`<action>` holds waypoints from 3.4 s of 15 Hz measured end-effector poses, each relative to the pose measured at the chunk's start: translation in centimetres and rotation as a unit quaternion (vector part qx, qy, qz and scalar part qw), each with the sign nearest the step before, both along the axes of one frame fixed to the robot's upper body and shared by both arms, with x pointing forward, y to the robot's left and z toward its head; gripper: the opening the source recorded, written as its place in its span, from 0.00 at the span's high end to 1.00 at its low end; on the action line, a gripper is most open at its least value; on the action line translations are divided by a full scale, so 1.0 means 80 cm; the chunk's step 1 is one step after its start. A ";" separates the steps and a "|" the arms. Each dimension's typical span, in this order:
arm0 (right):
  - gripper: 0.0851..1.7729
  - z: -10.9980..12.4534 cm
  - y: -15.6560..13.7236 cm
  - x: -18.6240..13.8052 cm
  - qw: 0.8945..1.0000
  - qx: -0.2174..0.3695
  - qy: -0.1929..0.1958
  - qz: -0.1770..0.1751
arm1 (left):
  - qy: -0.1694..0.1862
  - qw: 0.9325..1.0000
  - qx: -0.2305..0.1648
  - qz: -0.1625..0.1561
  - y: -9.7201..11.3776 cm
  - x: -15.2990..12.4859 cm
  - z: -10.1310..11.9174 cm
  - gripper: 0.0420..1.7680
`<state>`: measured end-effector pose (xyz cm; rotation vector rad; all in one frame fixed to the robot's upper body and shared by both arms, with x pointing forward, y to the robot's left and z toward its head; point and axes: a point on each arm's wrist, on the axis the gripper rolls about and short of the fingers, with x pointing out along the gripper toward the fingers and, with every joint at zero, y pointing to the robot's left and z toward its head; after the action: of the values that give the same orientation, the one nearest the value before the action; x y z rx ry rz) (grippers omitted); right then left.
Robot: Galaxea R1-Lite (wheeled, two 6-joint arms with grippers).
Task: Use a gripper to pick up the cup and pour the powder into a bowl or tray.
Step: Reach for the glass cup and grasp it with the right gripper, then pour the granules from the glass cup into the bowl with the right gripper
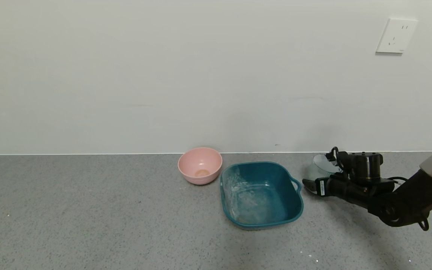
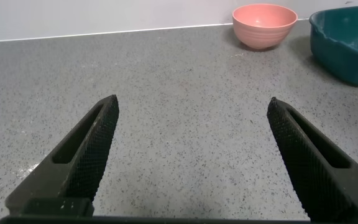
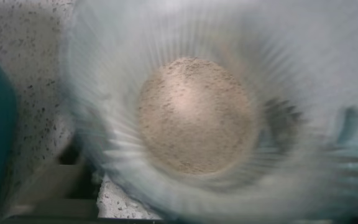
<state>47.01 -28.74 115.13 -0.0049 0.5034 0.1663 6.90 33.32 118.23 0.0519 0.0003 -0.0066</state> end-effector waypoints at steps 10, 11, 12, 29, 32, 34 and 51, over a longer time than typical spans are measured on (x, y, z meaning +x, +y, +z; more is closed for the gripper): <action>0.27 0.015 -0.002 -0.002 1.000 0.001 -0.012 0.000 | 0.000 1.000 0.000 0.000 0.000 0.000 0.000 0.03; 0.27 0.021 -0.002 -0.004 1.000 -0.001 -0.014 0.001 | 0.000 1.000 0.000 0.000 0.000 0.000 0.000 0.03; 0.27 0.028 -0.003 -0.006 1.000 -0.003 -0.015 0.001 | 0.000 1.000 0.000 0.000 0.000 0.000 0.000 0.03; 0.27 0.145 0.037 -0.087 0.989 -0.134 -0.031 0.055 | 0.000 1.000 0.000 0.000 0.000 0.000 0.000 0.03; 0.27 0.147 0.057 -0.098 0.978 -0.196 -0.012 0.073 | 0.000 1.000 0.000 0.000 0.000 0.000 0.000 0.03; 0.27 0.145 0.074 -0.108 0.966 -0.239 0.009 0.098 | 0.000 1.000 0.000 0.000 0.000 0.000 0.000 0.03; 0.27 0.158 0.138 -0.102 0.840 -0.520 0.028 0.152 | 0.000 1.000 0.000 0.000 0.000 0.000 0.000 0.03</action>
<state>38.83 -17.73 127.79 -1.1608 0.5995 0.1853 6.90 33.32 118.23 0.0519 0.0003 -0.0066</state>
